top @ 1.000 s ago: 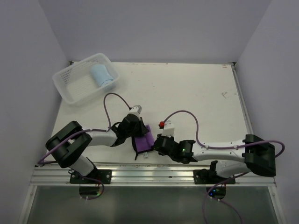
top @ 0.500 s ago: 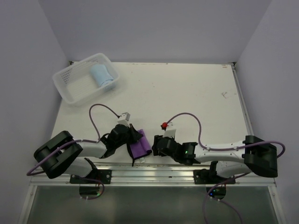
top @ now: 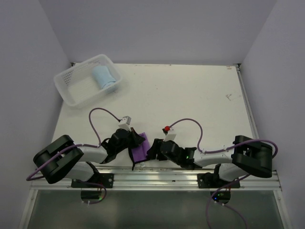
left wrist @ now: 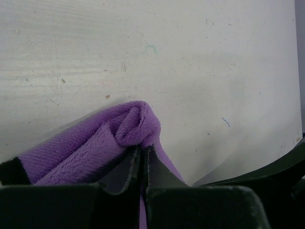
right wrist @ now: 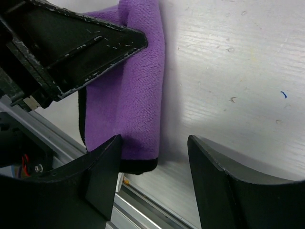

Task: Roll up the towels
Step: Roll the towel

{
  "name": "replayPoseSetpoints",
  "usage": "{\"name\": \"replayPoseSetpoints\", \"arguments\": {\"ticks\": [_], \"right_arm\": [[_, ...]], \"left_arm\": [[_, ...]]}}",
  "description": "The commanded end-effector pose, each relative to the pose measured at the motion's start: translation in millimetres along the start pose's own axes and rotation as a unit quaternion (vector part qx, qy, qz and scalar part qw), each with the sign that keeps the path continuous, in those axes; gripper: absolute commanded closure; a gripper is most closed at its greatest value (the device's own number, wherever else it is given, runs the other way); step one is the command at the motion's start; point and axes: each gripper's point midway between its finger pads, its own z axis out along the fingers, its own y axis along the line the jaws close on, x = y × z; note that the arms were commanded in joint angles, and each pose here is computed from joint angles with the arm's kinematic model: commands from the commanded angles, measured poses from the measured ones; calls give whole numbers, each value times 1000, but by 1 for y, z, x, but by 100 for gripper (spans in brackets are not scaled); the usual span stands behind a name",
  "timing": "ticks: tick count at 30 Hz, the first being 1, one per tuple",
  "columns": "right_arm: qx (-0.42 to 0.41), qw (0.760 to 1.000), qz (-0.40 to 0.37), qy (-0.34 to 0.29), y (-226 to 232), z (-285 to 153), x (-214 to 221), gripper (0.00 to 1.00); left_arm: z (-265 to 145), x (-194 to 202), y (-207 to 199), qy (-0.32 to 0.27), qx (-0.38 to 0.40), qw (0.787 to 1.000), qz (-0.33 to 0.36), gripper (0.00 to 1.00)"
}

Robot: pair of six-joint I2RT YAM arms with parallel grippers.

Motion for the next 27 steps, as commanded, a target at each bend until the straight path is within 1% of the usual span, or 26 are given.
{"name": "replayPoseSetpoints", "arguments": {"ticks": [1,5,6,8,14,17,18,20,21,22,23,24,25,27], "right_arm": [[-40,999,32,-9,20,3,-5,39],[-40,998,41,4,19,10,4,41],[-42,998,42,7,21,12,5,43],[-34,999,38,18,17,16,12,45],[-16,999,35,25,5,22,21,60],[-14,999,21,21,5,20,17,75],[7,1000,6,21,-3,20,18,84],[10,999,-32,7,7,14,7,94],[39,998,-56,-3,1,11,0,100],[47,995,-85,-12,2,6,-7,100],[57,993,-102,-14,1,2,-9,100],[77,989,-123,-9,-4,-2,-11,100],[88,986,-140,-19,-7,-5,-18,100],[112,980,-165,-15,-14,-11,-21,100]], "left_arm": [[-2,1,16,-9,-27,1000,0,100],[-3,1,17,-11,-29,1000,-3,100],[-3,-1,16,-14,-27,1000,-3,100],[-4,-2,16,-17,-27,999,-4,100],[-7,-11,11,-33,-24,999,-8,100],[-7,-13,8,-35,-19,999,-12,100],[-6,-14,7,-35,-20,999,-13,100],[-4,-15,1,-28,-12,999,-8,100],[-2,-18,-2,-26,-12,1000,-4,100],[-1,-18,-9,-18,0,1000,0,86],[-1,-20,-13,-16,7,1000,2,75],[1,-24,-19,-12,8,1000,8,69],[2,-25,-24,-5,12,1000,11,61],[2,-33,-35,0,18,1000,21,52]]}}
